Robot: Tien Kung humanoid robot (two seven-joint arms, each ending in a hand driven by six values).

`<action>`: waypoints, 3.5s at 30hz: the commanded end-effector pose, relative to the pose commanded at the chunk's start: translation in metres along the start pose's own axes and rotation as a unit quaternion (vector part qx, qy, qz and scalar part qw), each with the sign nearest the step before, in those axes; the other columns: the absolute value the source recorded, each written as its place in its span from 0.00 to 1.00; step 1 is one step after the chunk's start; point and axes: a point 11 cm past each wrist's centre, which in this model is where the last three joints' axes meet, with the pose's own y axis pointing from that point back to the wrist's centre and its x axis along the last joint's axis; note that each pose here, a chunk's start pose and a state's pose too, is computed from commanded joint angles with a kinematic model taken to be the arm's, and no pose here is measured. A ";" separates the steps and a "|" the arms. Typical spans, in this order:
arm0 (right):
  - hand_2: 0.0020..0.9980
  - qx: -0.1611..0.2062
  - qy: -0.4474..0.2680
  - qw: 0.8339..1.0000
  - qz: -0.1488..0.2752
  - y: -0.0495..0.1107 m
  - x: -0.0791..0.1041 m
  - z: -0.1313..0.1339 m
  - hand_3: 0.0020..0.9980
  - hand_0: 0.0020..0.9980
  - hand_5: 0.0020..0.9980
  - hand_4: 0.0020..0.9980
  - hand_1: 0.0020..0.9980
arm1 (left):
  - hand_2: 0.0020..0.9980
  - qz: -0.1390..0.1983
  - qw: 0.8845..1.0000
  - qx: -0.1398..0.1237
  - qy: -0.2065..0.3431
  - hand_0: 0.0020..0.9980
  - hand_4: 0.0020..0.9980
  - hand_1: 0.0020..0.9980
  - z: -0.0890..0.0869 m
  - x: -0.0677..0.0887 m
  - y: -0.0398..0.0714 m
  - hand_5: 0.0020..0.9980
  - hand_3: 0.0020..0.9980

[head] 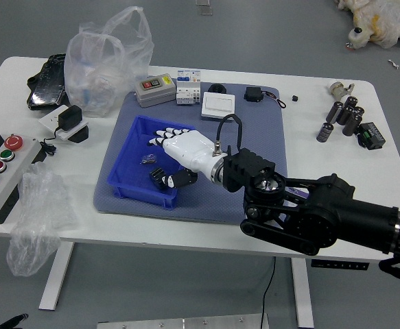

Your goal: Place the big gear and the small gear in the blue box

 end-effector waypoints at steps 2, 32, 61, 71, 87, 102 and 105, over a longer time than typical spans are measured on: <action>1.00 0.002 -0.013 1.000 0.015 0.002 0.005 0.001 1.00 0.95 0.30 0.63 1.00 | 0.58 0.000 1.000 0.000 0.000 0.65 0.75 0.59 0.000 0.000 0.000 0.63 0.74; 0.66 -0.179 -0.067 0.981 -0.002 0.020 -0.037 0.115 0.71 0.55 0.30 0.57 0.59 | 0.58 -0.001 1.000 0.000 0.002 0.65 0.74 0.59 -0.002 -0.001 0.000 0.65 0.74; 0.79 -0.169 -0.052 0.984 0.019 0.018 -0.021 0.113 0.84 0.50 0.21 0.60 0.67 | 0.58 -0.002 1.000 -0.002 0.001 0.65 0.74 0.59 -0.002 -0.001 -0.001 0.66 0.74; 0.84 -0.170 -0.051 0.984 0.001 0.017 -0.025 0.114 0.91 0.52 0.49 0.95 0.71 | 0.58 -0.002 1.000 -0.001 0.000 0.65 0.74 0.59 -0.002 -0.001 0.000 0.68 0.74; 0.62 -0.186 -0.061 0.981 -0.002 0.019 -0.041 0.121 0.66 0.46 0.29 0.68 0.56 | 0.58 -0.004 1.000 -0.001 -0.002 0.65 0.74 0.59 -0.002 -0.003 -0.001 0.68 0.74; 0.45 -0.185 -0.054 0.981 0.005 0.019 -0.047 0.119 0.64 0.37 0.00 0.42 0.43 | 0.59 -0.008 1.000 -0.009 -0.005 0.65 0.74 0.59 -0.002 -0.007 -0.001 0.70 0.74; 0.45 -0.182 -0.053 0.982 0.011 0.019 -0.043 0.119 0.64 0.37 0.00 0.42 0.43 | 0.59 -0.008 1.000 -0.009 -0.004 0.65 0.74 0.59 -0.002 -0.007 -0.001 0.70 0.74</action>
